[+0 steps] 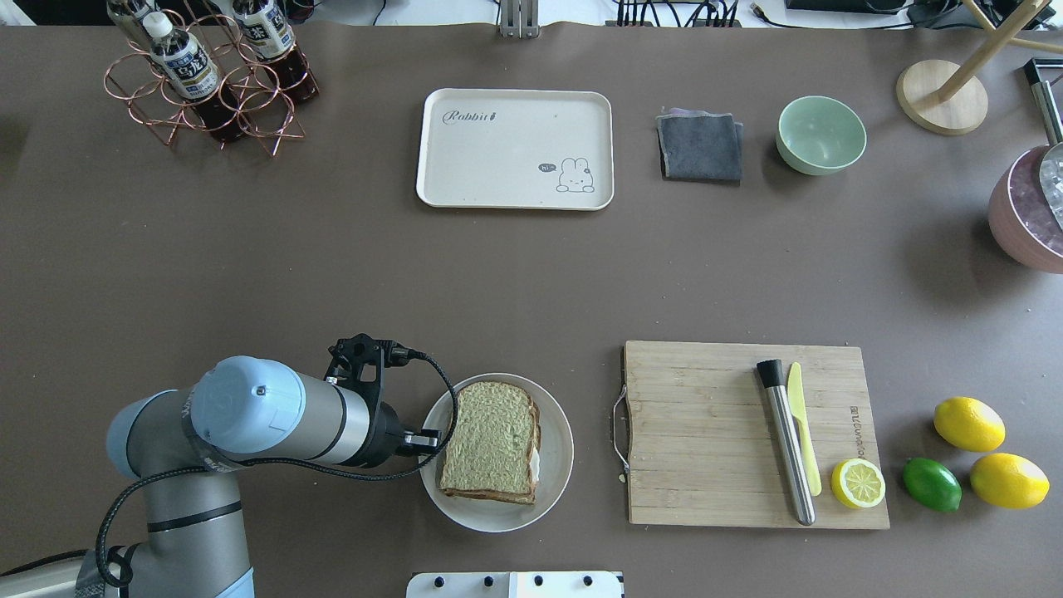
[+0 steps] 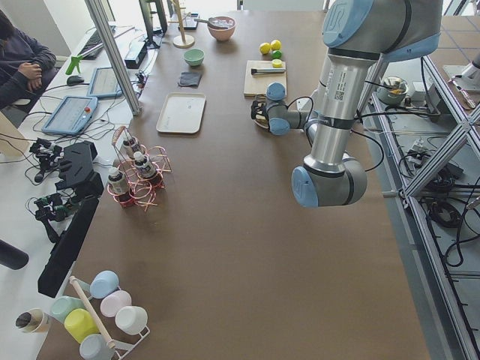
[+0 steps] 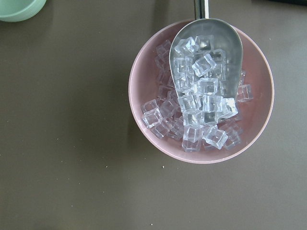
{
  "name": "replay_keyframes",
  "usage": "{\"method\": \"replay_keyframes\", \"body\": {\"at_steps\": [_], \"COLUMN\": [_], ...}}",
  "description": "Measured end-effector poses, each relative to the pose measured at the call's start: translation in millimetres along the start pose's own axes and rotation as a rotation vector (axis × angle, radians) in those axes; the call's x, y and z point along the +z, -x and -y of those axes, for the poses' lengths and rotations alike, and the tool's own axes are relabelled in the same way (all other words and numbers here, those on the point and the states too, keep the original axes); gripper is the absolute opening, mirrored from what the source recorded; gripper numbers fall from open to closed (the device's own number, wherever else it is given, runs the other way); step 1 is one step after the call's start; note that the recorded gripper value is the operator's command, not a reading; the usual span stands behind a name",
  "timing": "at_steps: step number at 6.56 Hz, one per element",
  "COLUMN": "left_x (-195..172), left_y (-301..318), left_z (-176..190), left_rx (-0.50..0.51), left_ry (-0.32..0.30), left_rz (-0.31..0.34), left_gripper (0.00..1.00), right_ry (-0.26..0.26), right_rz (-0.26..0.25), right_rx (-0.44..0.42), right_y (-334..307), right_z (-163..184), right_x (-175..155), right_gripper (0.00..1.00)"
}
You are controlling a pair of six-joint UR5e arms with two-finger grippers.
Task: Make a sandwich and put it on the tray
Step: 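Lower the left gripper to the plate rim and grasp the plate, then lift the plate with the left gripper and set it on the tray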
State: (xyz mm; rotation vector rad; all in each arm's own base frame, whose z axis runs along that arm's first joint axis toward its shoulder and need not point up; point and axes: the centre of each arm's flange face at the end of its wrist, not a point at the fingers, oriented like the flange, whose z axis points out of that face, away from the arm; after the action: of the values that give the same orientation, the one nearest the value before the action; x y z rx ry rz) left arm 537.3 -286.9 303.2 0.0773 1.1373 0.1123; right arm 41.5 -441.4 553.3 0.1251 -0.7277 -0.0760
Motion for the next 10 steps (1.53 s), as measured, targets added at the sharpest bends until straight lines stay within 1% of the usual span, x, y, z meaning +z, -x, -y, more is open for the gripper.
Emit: {"method": "replay_keyframes", "body": {"at_steps": [3,5,6,7,8,10], "left_x": [-3,-12,-22,-35,-48,-63], "left_y": [-9,-15,-19,-22,-19,-12], "left_z": [3,19,36,59,89,166], "left_rx": [0.005,0.004,-0.001,-0.003,0.007,0.025], "left_ry": [-0.005,-0.028,-0.047,-0.052,-0.047,-0.073], "left_rz": [-0.015,-0.030,-0.042,-0.057,-0.066,-0.053], "left_gripper": [0.00,0.00,0.00,0.00,0.00,0.00], "right_ry": [0.004,0.006,0.007,0.007,0.008,0.010], "right_rz": [0.001,0.000,-0.001,-0.003,-0.004,-0.003], "right_rx": [0.004,0.006,0.006,0.007,0.007,0.010], "right_y": [-3,-4,-4,-5,-5,-6], "right_z": [0,0,0,-1,-1,-3], "right_x": [3,4,5,5,5,6], "right_gripper": [1.00,1.00,1.00,1.00,1.00,1.00]}}
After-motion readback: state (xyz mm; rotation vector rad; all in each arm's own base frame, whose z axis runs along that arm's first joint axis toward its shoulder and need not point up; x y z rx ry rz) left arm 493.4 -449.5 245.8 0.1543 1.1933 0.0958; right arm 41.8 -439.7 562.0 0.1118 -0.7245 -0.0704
